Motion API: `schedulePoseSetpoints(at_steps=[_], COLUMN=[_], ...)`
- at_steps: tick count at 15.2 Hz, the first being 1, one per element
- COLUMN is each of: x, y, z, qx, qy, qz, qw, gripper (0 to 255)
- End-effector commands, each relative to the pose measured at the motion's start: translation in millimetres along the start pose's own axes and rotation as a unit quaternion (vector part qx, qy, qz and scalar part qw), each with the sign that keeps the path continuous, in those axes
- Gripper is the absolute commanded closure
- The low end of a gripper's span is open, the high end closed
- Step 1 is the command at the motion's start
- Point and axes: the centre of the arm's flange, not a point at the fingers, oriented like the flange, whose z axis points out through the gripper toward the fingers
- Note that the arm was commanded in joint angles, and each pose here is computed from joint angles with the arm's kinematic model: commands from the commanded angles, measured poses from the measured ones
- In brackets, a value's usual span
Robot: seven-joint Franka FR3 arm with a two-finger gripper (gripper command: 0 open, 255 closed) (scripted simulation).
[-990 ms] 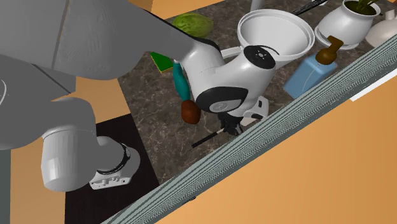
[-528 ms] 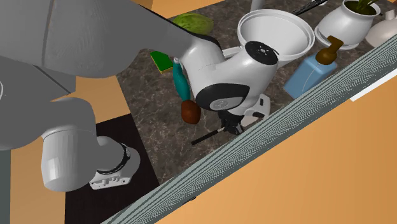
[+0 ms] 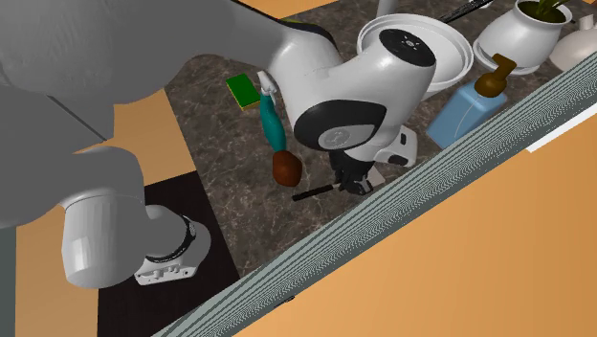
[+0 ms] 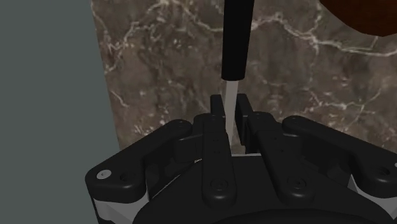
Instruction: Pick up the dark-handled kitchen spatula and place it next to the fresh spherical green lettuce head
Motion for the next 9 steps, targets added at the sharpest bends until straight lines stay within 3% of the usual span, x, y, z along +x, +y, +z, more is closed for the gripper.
schedulePoseSetpoints(at_steps=[1, 9], x=[-1, -4], y=[0, 0], z=[-9, -51], qx=[0.000, 0.000], qy=[0.000, 0.000], qz=[0.000, 0.000], qw=[1.0000, 1.0000], gripper=[255, 255])
